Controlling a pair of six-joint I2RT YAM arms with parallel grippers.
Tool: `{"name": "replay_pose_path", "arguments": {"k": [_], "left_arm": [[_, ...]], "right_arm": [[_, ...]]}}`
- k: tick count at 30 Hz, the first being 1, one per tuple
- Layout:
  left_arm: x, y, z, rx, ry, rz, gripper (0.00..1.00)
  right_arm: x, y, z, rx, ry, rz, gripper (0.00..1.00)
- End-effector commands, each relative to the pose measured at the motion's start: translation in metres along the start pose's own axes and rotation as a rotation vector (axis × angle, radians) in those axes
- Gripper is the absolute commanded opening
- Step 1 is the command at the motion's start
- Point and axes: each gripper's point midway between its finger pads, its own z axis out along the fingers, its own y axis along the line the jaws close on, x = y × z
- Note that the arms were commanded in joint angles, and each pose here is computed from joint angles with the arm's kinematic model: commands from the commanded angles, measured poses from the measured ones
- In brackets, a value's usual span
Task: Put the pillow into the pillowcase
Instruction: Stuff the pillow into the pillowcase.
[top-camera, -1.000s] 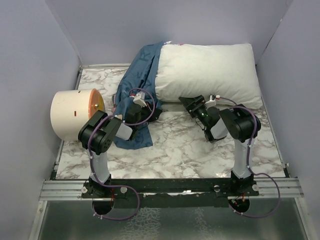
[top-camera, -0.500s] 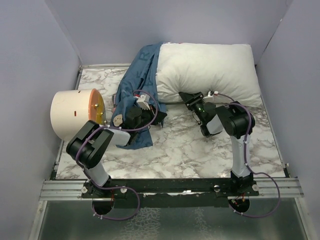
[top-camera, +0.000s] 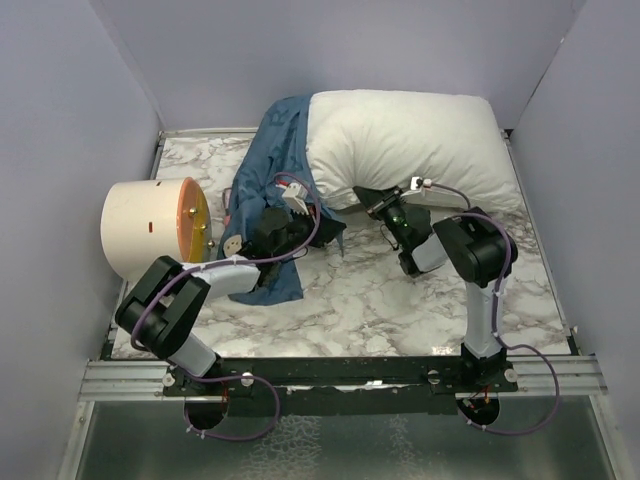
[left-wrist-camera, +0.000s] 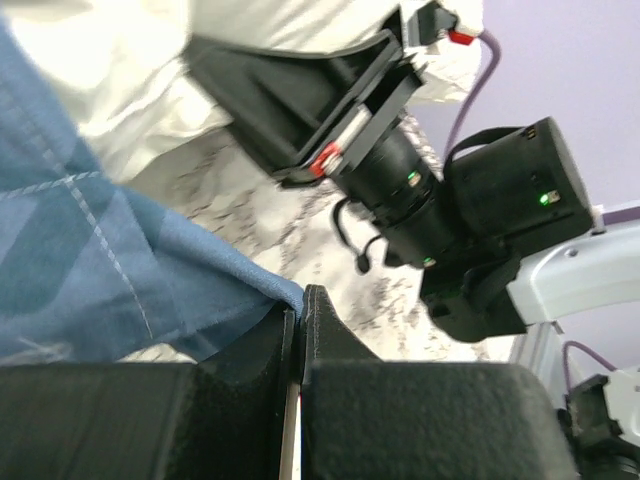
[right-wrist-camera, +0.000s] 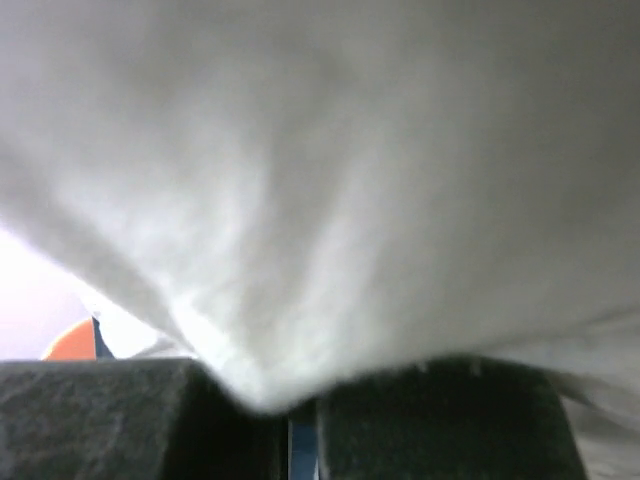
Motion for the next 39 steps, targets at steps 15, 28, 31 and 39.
{"name": "replay_pose_path", "arguments": {"k": [15,28,31,39], "left_arm": [[0.009,-0.080,-0.048,0.173,0.109,0.031,0.27],[-0.047,-0.059,-0.136,-0.274,0.162,0.204,0.65],[-0.053,-0.033,-0.141,-0.389,0.199,0.209,0.62],[-0.067,0.032,-0.134,-0.601,0.253,0.205,0.43]], "right_arm": [[0.077,0.046,-0.066,-0.164,0.072,-0.159,0.01],[0.068,0.074,-0.102,-0.238,0.123,-0.291,0.19],[0.068,0.075,-0.103,-0.221,0.146,-0.315,0.29],[0.056,0.093,-0.107,-0.212,0.170,-0.395,0.48]]}}
